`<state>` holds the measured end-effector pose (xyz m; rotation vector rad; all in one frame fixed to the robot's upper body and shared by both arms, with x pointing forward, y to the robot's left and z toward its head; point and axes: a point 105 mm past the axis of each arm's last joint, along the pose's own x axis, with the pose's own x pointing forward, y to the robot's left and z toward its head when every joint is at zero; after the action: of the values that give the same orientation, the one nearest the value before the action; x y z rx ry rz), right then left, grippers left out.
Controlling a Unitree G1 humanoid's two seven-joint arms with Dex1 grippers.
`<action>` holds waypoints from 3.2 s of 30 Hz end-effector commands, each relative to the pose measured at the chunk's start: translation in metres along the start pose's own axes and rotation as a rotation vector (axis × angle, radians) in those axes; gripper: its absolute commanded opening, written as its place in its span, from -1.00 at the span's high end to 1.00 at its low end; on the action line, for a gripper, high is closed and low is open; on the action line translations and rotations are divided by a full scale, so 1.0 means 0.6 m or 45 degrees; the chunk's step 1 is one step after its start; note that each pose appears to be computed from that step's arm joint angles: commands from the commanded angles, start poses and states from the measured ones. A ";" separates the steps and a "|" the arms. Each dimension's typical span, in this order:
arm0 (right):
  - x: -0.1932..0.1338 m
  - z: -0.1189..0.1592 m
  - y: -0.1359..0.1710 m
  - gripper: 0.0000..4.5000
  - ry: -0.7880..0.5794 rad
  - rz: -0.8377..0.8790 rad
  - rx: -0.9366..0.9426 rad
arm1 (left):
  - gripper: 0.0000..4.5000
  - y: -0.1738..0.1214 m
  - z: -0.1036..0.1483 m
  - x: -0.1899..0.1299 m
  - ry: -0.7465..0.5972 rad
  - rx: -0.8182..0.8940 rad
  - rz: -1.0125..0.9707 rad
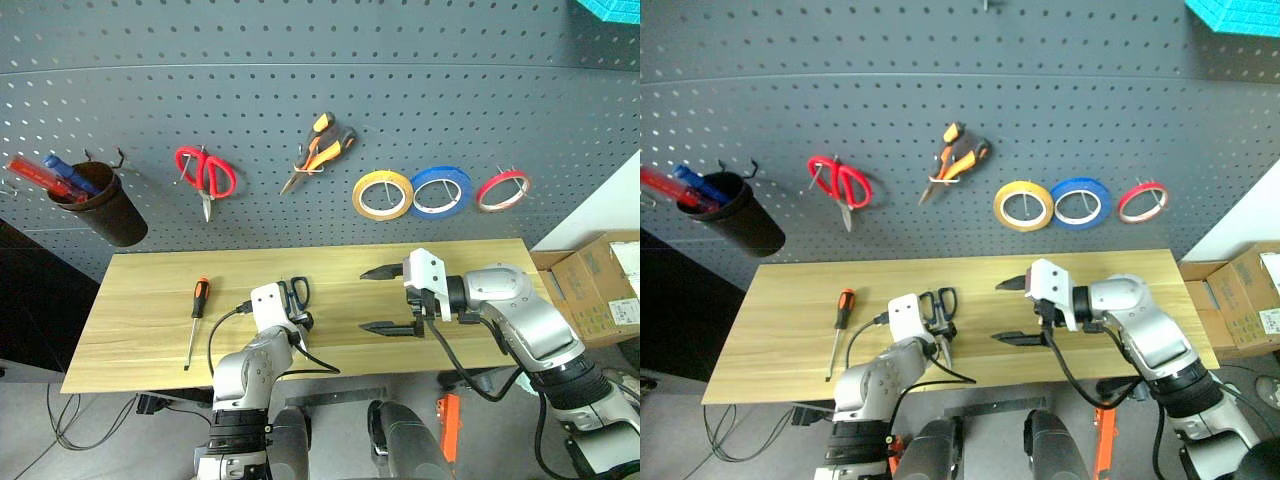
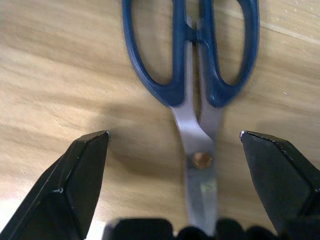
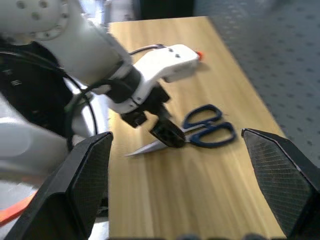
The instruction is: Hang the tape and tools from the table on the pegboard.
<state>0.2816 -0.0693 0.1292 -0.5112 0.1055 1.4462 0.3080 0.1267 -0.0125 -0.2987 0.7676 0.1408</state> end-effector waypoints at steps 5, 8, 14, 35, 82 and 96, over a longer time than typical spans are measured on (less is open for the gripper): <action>-0.012 -0.009 0.016 -1.00 0.071 0.119 -0.052 | -0.72 -0.025 -0.060 0.010 0.206 -0.042 -0.049; -0.012 -0.022 0.024 -1.00 0.111 0.144 -0.059 | -0.29 -0.016 -0.061 0.010 0.216 -0.027 -0.018; -0.007 -0.025 0.019 -1.00 0.120 0.139 -0.073 | 0.63 -0.002 -0.063 0.009 0.228 -0.016 0.030; -0.021 0.070 -0.007 -1.00 -0.394 -0.320 0.286 | 0.91 0.112 0.115 -0.145 -0.800 0.970 0.105; -0.013 0.118 -0.058 -1.00 -0.592 -0.591 0.302 | 0.91 0.111 0.271 -0.178 -1.365 0.808 0.095; -0.013 0.117 -0.056 -1.00 -0.578 -0.587 0.298 | 0.91 0.096 0.289 -0.121 -1.192 0.666 -0.059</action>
<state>0.3020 -0.0499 0.1921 0.0175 -0.1423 1.0373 0.3518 0.2337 0.1270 0.2735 -0.0980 0.0134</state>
